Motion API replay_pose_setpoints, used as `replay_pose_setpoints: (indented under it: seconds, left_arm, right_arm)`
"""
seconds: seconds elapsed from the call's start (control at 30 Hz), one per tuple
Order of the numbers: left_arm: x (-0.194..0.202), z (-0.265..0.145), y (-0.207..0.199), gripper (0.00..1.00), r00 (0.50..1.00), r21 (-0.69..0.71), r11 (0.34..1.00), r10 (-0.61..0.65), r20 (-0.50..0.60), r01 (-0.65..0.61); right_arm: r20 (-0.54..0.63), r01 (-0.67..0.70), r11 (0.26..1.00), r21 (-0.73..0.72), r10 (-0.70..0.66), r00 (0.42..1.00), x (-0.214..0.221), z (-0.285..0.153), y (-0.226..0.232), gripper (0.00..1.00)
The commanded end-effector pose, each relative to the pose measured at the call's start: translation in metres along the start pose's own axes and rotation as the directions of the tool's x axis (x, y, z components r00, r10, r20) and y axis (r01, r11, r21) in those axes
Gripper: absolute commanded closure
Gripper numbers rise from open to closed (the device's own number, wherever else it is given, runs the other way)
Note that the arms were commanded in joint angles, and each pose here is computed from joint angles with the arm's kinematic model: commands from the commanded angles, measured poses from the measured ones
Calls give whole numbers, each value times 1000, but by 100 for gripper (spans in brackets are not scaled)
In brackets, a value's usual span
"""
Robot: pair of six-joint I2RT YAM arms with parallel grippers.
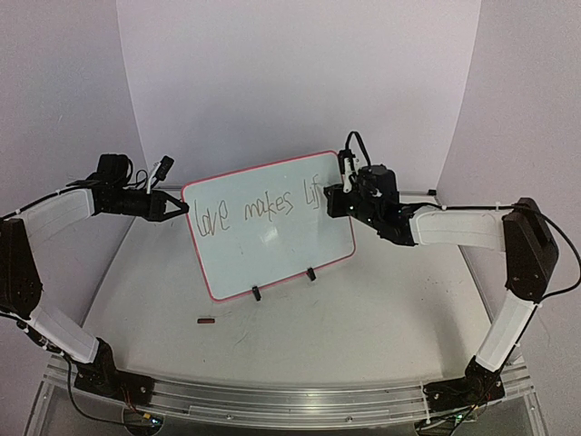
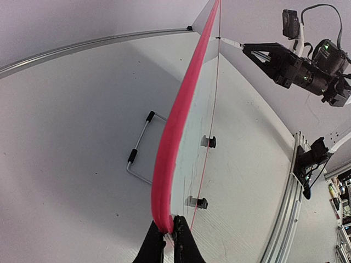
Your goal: Write a sentence on the whiteboard
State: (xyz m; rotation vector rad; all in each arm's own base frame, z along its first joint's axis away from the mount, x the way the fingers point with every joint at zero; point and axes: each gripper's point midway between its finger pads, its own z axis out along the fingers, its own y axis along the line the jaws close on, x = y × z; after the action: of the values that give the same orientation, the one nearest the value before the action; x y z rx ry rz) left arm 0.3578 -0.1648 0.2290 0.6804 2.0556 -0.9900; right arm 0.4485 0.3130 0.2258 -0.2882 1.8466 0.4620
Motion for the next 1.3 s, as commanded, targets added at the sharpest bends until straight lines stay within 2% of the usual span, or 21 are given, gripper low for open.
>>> replay_pose_setpoints:
  seconds: [0.0, 0.4, 1.03, 1.27]
  left_arm:
    - [0, 4, 6, 100, 998, -37, 997, 60, -25, -61]
    - [0, 4, 6, 100, 998, -38, 997, 60, -25, -61]
    - [0, 4, 7, 100, 998, -38, 998, 58, -26, -59]
    - [1, 5, 8, 100, 998, -38, 998, 55, -29, -56]
  right_arm:
    - [30, -2, 1000, 30, 1, 1000, -14, 4, -2, 100]
    - [64, -9, 1000, 15, 8, 998, -21, -27, -5, 100]
    - [-1, -12, 1000, 9, 12, 1000, 7, -2, -3, 100]
    - [5, -13, 998, 67, 12, 1000, 8, -1, -13, 100]
